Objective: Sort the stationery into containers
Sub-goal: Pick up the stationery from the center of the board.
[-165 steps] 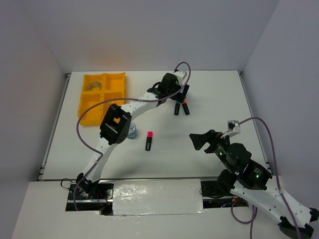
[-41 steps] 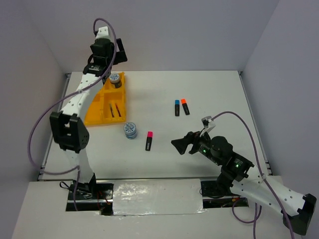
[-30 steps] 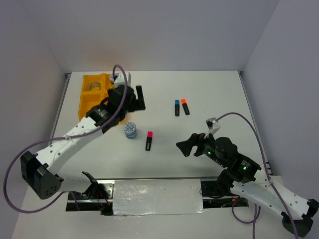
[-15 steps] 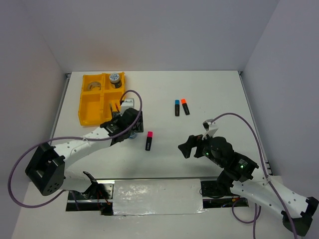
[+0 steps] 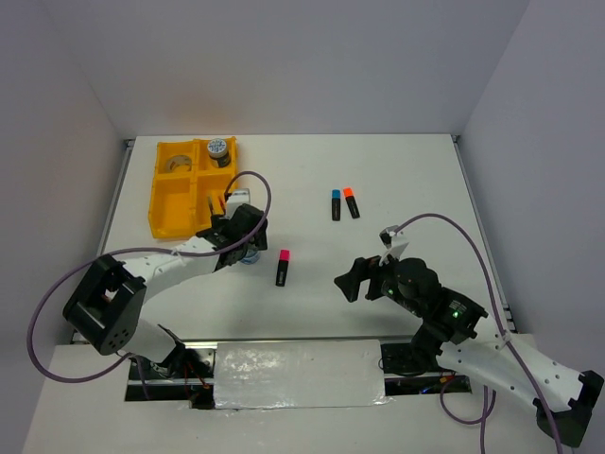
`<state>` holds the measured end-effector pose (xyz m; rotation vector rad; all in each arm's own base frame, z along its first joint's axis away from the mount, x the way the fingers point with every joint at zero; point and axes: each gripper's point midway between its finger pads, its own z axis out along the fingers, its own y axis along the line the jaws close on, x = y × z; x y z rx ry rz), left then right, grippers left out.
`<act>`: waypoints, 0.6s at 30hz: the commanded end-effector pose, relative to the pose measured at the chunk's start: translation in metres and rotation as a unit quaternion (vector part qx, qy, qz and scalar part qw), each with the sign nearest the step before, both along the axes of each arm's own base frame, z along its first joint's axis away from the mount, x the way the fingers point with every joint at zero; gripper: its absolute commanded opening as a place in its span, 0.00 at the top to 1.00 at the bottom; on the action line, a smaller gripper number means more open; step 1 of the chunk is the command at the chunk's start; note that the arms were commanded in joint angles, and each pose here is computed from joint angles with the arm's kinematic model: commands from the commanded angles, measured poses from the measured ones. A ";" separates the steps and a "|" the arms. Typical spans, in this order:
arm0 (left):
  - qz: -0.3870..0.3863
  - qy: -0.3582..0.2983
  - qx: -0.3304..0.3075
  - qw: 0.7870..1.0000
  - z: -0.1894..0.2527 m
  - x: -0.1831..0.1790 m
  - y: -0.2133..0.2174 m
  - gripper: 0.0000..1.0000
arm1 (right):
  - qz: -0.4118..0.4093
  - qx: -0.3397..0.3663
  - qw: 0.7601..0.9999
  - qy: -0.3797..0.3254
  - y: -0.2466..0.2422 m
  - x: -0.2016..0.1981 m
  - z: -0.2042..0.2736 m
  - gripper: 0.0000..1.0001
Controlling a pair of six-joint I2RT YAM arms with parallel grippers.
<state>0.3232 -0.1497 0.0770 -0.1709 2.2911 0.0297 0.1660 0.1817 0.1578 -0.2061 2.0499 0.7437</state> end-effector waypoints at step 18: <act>-0.068 -0.066 -0.100 0.990 0.083 -0.010 -0.025 1.00 | 0.019 0.019 0.999 -0.021 0.008 0.000 0.011 0.00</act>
